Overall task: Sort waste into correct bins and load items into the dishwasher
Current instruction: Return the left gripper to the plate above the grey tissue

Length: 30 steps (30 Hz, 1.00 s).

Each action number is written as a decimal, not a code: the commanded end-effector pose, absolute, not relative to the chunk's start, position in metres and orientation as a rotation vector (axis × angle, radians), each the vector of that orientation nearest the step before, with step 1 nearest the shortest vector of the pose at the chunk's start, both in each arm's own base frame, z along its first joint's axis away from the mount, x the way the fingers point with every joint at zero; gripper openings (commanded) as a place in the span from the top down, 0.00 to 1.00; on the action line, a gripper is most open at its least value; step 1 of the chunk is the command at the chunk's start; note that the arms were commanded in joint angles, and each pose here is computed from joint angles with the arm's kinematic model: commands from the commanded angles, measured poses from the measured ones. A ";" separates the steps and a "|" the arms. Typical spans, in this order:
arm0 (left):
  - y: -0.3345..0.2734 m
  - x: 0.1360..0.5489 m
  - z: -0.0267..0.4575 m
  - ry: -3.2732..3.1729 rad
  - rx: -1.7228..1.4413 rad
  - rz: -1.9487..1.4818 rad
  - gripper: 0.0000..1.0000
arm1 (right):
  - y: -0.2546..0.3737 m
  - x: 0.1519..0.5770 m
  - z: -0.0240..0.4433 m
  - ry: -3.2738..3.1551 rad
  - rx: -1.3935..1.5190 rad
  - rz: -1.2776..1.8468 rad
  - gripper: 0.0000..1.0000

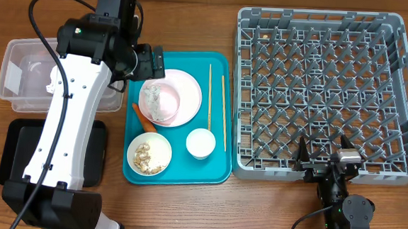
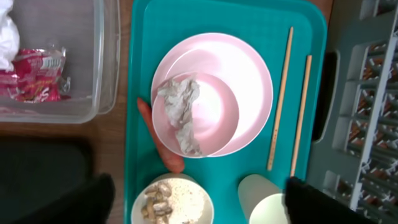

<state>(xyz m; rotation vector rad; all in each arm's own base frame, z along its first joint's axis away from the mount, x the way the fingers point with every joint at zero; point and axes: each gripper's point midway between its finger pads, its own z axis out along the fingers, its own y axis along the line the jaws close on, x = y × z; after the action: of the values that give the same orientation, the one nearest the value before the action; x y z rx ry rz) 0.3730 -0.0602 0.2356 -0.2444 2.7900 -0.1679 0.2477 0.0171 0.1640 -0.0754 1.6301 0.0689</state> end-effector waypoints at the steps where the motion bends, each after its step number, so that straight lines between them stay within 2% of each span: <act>1: -0.058 0.374 0.238 2.780 -0.264 -0.147 0.25 | 0.017 0.248 0.161 1.632 -0.083 0.059 0.00; 5: -0.058 0.374 0.238 2.779 -0.288 -0.152 0.36 | 0.017 0.248 0.161 1.632 -0.083 0.059 0.00; 13: -0.068 0.370 0.233 2.806 -0.291 -0.155 0.38 | 0.017 0.248 0.161 1.632 -0.083 0.059 0.00; 22: -0.066 0.370 0.219 2.851 -0.300 -0.088 0.49 | 0.017 0.248 0.161 1.632 -0.083 0.059 0.00; 30: -0.067 0.375 0.185 2.926 -0.425 -0.043 0.47 | 0.017 0.248 0.161 1.632 -0.083 0.059 0.00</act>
<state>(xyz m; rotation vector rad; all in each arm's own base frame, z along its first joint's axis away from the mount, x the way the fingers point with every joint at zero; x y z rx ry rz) 0.3715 -0.0660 0.2047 -0.3583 2.8869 -0.0851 0.2477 0.0171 0.1641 -0.0748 1.6298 0.0694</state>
